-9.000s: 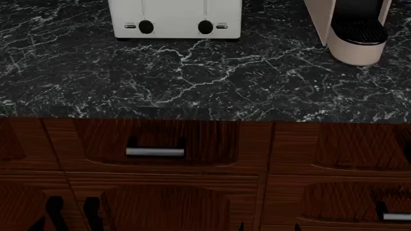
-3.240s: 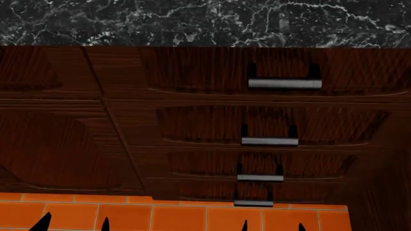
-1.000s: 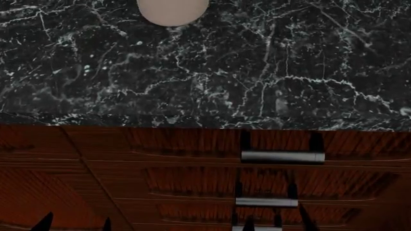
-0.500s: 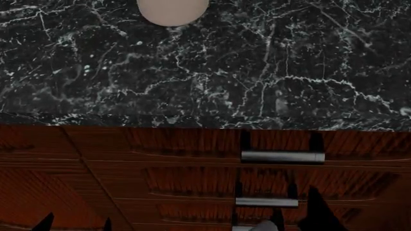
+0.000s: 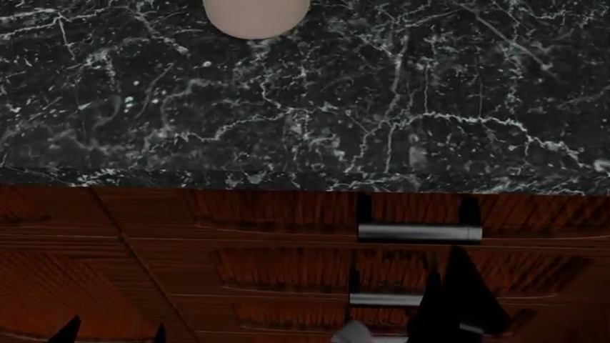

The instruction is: Open the right drawer.

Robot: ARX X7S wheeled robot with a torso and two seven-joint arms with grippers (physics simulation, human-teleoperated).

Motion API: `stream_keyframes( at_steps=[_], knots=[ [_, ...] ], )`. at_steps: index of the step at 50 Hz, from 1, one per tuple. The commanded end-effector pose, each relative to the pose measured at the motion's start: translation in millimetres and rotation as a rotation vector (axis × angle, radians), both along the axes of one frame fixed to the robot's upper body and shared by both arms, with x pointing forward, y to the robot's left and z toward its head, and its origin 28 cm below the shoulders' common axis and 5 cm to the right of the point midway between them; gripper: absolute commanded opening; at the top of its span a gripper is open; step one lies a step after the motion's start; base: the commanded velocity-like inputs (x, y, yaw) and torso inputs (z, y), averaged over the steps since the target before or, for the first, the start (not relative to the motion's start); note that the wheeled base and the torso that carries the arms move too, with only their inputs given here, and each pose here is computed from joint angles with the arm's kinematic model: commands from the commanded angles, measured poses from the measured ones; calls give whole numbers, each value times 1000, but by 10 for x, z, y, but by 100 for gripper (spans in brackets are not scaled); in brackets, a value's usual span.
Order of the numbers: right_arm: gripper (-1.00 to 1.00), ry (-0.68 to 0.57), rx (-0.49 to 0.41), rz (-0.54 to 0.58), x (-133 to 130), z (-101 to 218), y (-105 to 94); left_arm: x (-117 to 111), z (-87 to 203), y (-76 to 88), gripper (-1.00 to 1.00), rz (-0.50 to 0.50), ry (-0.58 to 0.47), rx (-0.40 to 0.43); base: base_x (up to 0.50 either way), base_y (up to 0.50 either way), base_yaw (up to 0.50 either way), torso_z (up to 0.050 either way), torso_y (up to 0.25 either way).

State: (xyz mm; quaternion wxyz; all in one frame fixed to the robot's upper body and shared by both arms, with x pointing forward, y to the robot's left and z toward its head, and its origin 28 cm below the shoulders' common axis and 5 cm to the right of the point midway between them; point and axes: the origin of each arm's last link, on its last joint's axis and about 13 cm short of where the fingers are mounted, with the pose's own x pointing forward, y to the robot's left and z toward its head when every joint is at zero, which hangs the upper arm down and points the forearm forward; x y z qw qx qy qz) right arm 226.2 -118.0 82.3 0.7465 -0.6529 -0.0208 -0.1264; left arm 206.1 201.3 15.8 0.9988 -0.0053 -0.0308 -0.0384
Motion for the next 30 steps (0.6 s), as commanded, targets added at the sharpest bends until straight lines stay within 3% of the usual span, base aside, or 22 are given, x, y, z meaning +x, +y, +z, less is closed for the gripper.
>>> stream_keyframes(
  at_steps=[1, 17, 19, 20, 24, 30],
  knots=[
    [100, -23, -136, -26, 51, 64, 13, 5, -4, 1, 100, 0, 1, 1, 0, 0, 0, 0, 0],
    [100, -23, -136, -26, 51, 65, 13, 5, -4, 1, 100, 0, 1, 1, 0, 0, 0, 0, 0],
    [100, -15, -212, -22, 57, 46, 23, 5, -3, -2, 100, -1, 0, 2, 0, 0, 0, 0, 0],
    [100, -12, -158, -33, 66, 41, 23, 6, -1, -2, 100, -1, 1, 2, 0, 0, 0, 0, 0],
    [100, -27, -232, -13, 89, 6, 33, 8, -6, 1, 100, 1, 2, 1, 0, 0, 0, 0, 0],
    [100, -25, -248, -15, 124, -2, 29, 10, -7, -1, 100, 1, 2, 3, 0, 0, 0, 0, 0]
  ],
)
